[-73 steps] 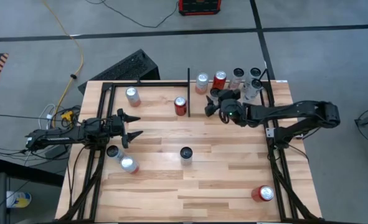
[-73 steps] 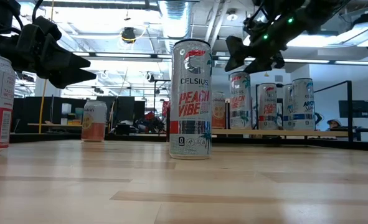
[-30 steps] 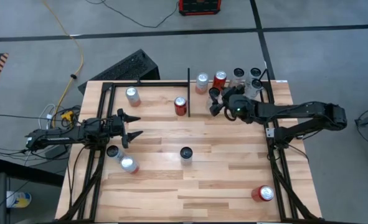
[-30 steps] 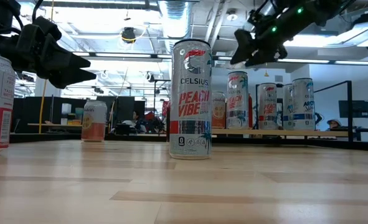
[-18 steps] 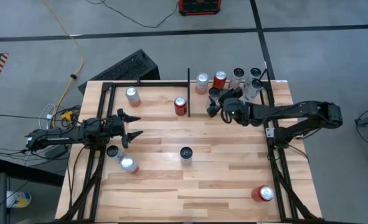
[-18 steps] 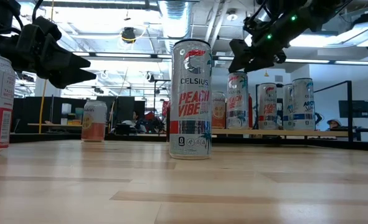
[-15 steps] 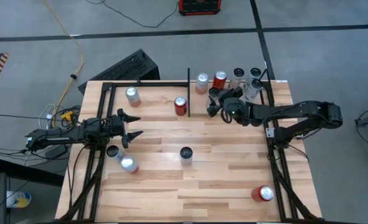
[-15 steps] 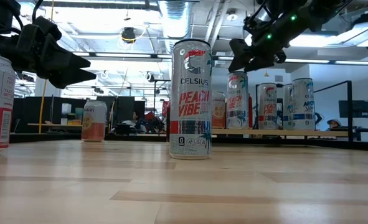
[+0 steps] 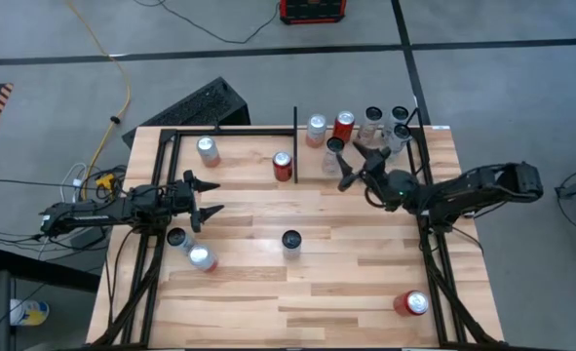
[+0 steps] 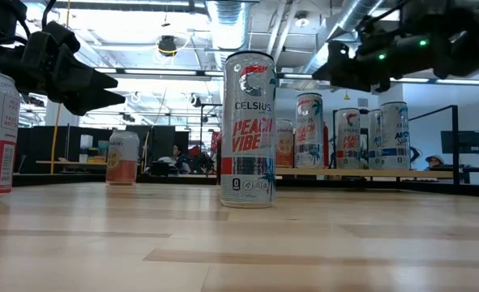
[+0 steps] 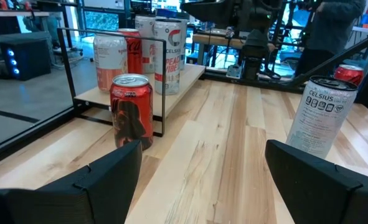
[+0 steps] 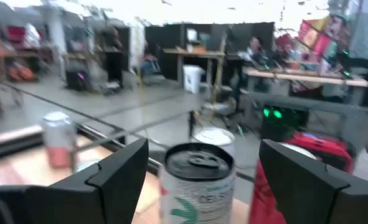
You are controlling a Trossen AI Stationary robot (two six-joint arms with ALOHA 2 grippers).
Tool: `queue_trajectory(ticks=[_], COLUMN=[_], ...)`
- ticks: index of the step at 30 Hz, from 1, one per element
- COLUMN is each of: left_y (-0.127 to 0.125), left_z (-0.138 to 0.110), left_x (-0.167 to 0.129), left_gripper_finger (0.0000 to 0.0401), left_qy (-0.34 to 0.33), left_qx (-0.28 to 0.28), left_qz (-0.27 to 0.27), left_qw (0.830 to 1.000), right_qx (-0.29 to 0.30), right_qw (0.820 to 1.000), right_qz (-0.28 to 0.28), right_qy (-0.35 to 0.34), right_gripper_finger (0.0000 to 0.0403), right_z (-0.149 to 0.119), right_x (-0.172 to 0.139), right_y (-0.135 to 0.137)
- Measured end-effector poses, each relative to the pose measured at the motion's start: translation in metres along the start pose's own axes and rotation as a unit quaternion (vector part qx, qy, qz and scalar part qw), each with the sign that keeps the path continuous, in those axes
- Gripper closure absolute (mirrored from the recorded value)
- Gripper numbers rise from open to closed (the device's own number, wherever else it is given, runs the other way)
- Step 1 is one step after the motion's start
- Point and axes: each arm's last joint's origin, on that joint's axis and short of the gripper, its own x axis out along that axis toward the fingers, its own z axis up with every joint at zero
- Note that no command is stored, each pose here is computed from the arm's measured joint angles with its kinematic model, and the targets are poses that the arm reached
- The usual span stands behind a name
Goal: Place canned beverage on shelf
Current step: Put the black pink soda can on the shelf
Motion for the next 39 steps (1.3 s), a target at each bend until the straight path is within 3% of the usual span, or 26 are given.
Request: queue_trajectory(ticks=[11,24,34,39], left_y=[0.000,0.000,0.000,0.000], left_z=[0.000,0.000,0.000,0.000], left_x=[0.000,0.000,0.000,0.000], left_gripper_finger=[0.0074,0.0074,0.0074,0.0074], left_qy=[0.000,0.000,0.000,0.000], left_qx=[0.000,0.000,0.000,0.000], left_qz=[0.000,0.000,0.000,0.000], left_qw=[1.000,1.000,1.000,1.000], right_qx=[0.006,0.054,0.004,0.013], right_qw=[1.000,0.998,0.999,0.999], right_qz=[-0.008,0.041,0.049,0.037], right_qy=[0.002,-0.017,0.020,0.031], right_gripper_finger=[0.0073,0.0046,0.0021,0.0021], right_z=[-0.003,0.000,0.011,0.012], right_x=[0.001,0.010,0.026,0.028], right_y=[-0.004,-0.011,-0.005,-0.004])
